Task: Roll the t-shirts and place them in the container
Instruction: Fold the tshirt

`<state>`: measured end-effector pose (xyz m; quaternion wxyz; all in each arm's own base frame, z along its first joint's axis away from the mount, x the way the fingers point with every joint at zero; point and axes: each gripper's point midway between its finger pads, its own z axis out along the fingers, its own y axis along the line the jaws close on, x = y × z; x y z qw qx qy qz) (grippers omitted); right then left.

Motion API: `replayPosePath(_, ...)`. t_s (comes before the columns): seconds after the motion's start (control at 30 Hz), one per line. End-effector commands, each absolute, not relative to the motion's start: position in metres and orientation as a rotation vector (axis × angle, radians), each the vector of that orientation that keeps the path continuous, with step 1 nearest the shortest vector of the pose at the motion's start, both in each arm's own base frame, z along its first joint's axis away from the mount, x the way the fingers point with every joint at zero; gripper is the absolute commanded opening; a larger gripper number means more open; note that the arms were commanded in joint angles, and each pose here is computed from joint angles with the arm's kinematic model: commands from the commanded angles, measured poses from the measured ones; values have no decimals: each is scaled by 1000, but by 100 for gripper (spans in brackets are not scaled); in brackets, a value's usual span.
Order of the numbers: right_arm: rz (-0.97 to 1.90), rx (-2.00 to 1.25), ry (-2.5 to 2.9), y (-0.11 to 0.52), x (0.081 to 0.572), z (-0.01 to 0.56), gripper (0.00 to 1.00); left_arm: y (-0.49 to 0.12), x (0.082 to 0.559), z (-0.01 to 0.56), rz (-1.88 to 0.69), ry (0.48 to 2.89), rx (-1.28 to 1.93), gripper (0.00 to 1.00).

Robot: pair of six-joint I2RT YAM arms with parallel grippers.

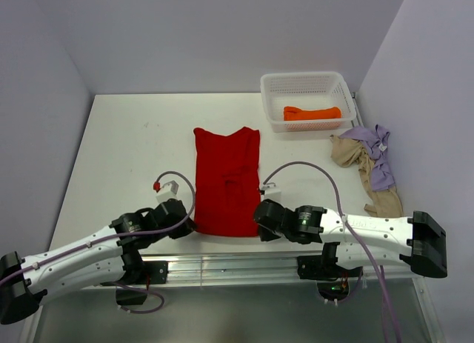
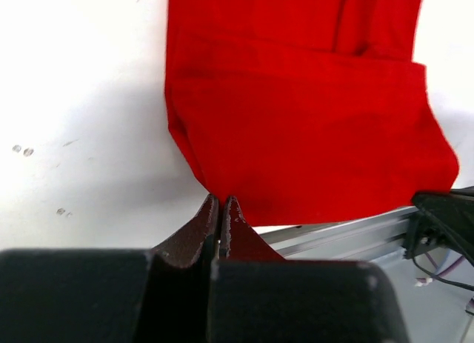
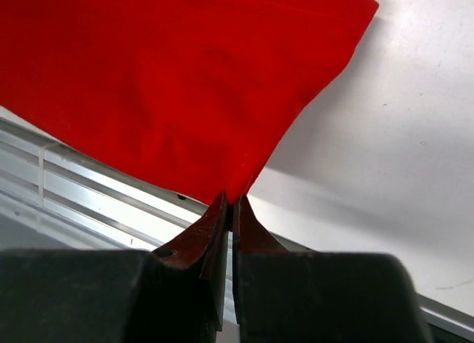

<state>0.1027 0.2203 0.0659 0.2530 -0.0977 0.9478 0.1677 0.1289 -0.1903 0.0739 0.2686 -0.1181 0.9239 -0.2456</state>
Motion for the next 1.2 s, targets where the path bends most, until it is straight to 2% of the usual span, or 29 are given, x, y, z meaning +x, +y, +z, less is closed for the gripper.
replayPosePath(0.0,416,-312,2537,220,110,86,0,-198,138,97,-701,2455,-293,0)
replayPosePath(0.57,554,-389,2498,235,155,122,0,-188,177,125,-702,2426,-323,0)
replayPosePath(1.17,533,-329,2533,235,214,121,0,-197,236,141,-703,2405,-336,0)
